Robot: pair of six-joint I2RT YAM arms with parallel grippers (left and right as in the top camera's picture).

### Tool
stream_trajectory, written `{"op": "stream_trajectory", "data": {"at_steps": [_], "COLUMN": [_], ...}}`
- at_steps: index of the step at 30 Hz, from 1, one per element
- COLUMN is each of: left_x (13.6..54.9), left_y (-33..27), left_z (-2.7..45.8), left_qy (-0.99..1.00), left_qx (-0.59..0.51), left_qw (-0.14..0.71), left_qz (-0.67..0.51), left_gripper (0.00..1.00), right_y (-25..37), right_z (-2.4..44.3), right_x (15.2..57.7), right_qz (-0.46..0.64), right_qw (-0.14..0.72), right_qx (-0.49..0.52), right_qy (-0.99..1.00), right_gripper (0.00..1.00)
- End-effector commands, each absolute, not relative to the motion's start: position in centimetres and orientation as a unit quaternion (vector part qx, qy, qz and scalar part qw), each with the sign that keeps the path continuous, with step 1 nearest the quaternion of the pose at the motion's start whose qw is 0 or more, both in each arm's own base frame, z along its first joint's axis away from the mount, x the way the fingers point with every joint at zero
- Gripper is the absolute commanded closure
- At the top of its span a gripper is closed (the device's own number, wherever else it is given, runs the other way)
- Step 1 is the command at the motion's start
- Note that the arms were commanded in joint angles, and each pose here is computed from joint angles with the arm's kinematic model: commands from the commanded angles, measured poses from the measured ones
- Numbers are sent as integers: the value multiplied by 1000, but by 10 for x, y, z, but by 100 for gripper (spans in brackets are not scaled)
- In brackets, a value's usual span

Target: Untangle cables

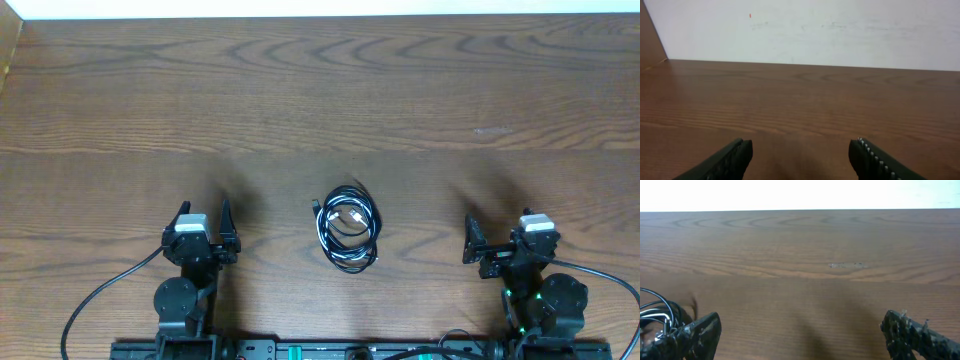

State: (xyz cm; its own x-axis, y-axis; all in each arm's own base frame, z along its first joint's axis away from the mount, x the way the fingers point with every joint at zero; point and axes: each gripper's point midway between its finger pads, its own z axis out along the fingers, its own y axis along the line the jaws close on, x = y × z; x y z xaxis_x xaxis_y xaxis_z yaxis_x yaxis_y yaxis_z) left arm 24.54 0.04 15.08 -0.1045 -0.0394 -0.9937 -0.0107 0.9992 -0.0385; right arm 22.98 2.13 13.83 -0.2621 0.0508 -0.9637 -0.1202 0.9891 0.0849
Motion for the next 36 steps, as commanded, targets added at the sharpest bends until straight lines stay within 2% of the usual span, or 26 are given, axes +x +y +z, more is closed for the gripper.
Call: {"op": "stream_trajectory", "data": {"at_steps": [1, 36], "left_x": [244, 244], "left_y": [7, 8], "left_z": [136, 136], "left_qy": [760, 760], "left_qx": [-31, -32], "left_qw": [649, 649], "left_qz": [6, 7], "left_gripper": [33, 33], "right_y": [22, 16], "right_z": [138, 138], "right_x": [230, 230], "right_qz": [73, 58], "right_qw": [607, 609], "right_qx": [-20, -12], "right_qy": [791, 791], "right_gripper": [1, 1]}}
